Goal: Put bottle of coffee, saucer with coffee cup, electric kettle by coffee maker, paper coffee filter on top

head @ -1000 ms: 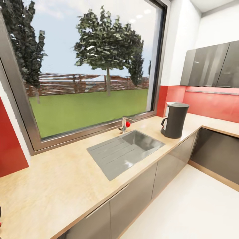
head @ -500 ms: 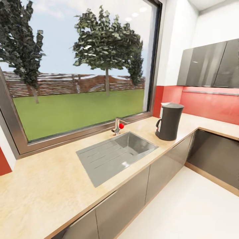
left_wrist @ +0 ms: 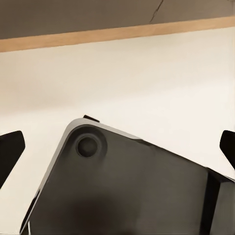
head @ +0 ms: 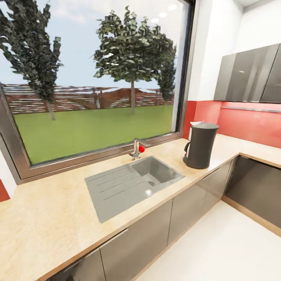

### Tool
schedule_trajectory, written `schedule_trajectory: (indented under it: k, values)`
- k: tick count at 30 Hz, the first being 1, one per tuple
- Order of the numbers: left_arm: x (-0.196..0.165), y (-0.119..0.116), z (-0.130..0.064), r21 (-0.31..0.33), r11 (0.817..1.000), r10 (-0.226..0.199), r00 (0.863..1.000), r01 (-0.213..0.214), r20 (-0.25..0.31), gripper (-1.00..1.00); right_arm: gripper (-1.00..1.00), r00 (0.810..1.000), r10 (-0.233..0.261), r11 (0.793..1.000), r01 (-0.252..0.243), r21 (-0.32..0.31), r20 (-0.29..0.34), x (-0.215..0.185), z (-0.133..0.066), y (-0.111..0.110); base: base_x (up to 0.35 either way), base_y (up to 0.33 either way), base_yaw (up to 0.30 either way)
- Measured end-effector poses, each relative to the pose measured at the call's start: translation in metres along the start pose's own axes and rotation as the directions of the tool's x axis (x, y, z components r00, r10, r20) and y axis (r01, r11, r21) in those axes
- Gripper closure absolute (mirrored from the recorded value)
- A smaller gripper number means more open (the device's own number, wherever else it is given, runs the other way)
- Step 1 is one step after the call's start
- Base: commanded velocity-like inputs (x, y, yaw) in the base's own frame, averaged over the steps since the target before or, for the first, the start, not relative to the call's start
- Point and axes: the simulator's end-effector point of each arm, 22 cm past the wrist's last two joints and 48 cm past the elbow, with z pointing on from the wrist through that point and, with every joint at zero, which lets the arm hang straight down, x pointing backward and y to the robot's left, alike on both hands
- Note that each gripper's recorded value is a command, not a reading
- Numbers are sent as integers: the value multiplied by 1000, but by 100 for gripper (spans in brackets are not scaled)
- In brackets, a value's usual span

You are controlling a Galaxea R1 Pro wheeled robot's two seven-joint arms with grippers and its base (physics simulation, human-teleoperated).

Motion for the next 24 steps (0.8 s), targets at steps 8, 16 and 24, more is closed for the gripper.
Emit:
schedule_trajectory:
  k: [8,16,24]
  values:
    - [1,0,0,-1,1000,0,1000,0,-3,-100,100,1000,-1,1000,1,0,-3,1,0,0,86,-273,266]
    - [2,1,-1,-2,1000,0,1000,0,-6,-100,100,1000,-2,1000,2,0,-6,3,0,0,85,-273,267]
    - [2,1,-1,-3,1000,0,1000,0,-7,-100,100,1000,-2,1000,2,1,-7,3,0,-1,57,-274,161]
